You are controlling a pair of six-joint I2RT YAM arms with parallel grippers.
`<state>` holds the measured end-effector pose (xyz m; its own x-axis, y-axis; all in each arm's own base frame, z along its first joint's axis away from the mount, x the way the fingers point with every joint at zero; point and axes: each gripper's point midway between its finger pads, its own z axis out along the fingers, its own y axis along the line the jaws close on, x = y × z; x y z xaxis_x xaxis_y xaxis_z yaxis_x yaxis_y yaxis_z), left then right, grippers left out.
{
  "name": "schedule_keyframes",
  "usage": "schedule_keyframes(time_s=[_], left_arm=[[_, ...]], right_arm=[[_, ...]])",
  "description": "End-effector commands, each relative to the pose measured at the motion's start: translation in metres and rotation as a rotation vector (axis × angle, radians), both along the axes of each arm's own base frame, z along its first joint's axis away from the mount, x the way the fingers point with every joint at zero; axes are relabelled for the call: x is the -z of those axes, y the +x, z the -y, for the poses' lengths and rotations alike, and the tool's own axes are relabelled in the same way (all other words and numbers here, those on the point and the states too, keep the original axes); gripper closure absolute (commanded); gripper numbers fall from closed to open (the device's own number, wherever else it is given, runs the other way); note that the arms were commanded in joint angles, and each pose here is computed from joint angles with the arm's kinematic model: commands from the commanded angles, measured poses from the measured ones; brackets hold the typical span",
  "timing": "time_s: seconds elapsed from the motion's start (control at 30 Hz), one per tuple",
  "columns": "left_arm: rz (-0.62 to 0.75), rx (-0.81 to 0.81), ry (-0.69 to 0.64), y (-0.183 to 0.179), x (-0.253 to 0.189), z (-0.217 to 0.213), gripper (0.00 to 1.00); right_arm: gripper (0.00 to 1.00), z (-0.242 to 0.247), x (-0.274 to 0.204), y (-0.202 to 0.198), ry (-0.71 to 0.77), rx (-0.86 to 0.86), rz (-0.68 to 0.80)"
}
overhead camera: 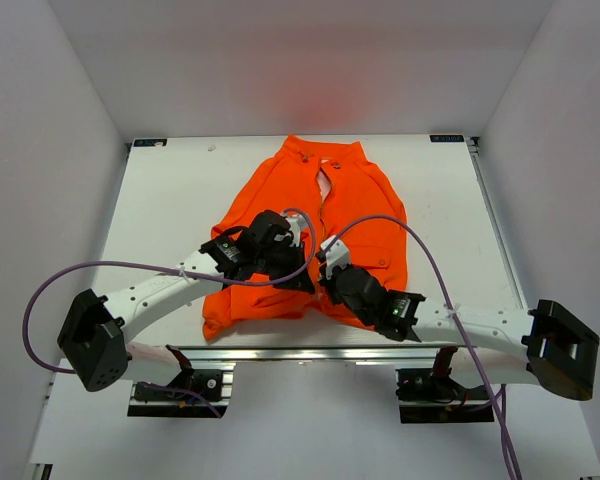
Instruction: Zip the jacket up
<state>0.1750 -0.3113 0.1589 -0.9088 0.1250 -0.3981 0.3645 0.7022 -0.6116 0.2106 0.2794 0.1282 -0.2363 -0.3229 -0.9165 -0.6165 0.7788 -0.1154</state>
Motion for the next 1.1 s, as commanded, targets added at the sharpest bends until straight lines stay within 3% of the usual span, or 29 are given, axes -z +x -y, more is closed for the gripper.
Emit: schedule_keyframes(time_s=[0.0, 0.2, 0.4, 0.57, 0.6, 0.67, 0.73, 0.77, 0.83, 0.87, 0.9, 0.97, 1.0, 1.03, 1.07], left_arm=[[-0.048, 0.049, 0.021, -0.019, -0.004, -0.007, 1.0], [-0.08, 0.055, 0.035, -0.029, -0.003, -0.014, 1.0], [-0.184, 0.064, 0.078, -0.057, 0.009, -0.035, 1.0], [-0.291, 0.026, 0.134, -0.083, 0.035, -0.06, 1.0], [-0.302, 0.021, 0.136, -0.086, 0.037, -0.062, 1.0], [-0.33, 0.014, 0.146, -0.092, 0.047, -0.066, 1.0], [-0.367, 0.018, 0.14, -0.098, 0.052, -0.066, 1.0], [-0.383, 0.018, 0.148, -0.101, 0.058, -0.068, 1.0], [-0.41, 0.018, 0.164, -0.104, 0.063, -0.069, 1.0], [-0.425, 0.024, 0.165, -0.107, 0.065, -0.069, 1.0], [-0.439, 0.024, 0.177, -0.11, 0.068, -0.072, 1.0], [-0.466, 0.018, 0.181, -0.115, 0.07, -0.074, 1.0], [-0.481, 0.014, 0.188, -0.117, 0.073, -0.077, 1.0], [-0.501, 0.004, 0.183, -0.12, 0.073, -0.077, 1.0], [-0.518, 0.002, 0.185, -0.123, 0.075, -0.078, 1.0]], right_arm=[[1.0, 0.007, -0.026, 0.026, 0.016, 0.118, 0.054], [1.0, 0.016, -0.039, 0.049, 0.033, 0.151, 0.067], [1.0, 0.02, -0.054, 0.103, 0.05, 0.181, 0.081], [1.0, 0.03, -0.051, 0.179, 0.004, 0.223, 0.078], [1.0, 0.038, -0.032, 0.198, -0.023, 0.237, 0.043], [1.0, 0.038, -0.045, 0.23, -0.011, 0.253, 0.067], [1.0, 0.048, -0.024, 0.262, -0.052, 0.287, 0.05], [1.0, 0.044, -0.046, 0.282, -0.032, 0.294, 0.085], [1.0, 0.052, -0.023, 0.313, -0.053, 0.313, 0.053], [1.0, 0.049, -0.049, 0.335, -0.02, 0.326, 0.103], [1.0, 0.059, -0.021, 0.354, -0.054, 0.348, 0.064], [1.0, 0.066, -0.017, 0.386, -0.06, 0.378, 0.065], [1.0, 0.072, -0.057, 0.418, -0.008, 0.411, 0.138], [1.0, 0.076, -0.012, 0.433, -0.052, 0.424, 0.069], [1.0, 0.077, -0.012, 0.447, -0.043, 0.43, 0.078]])
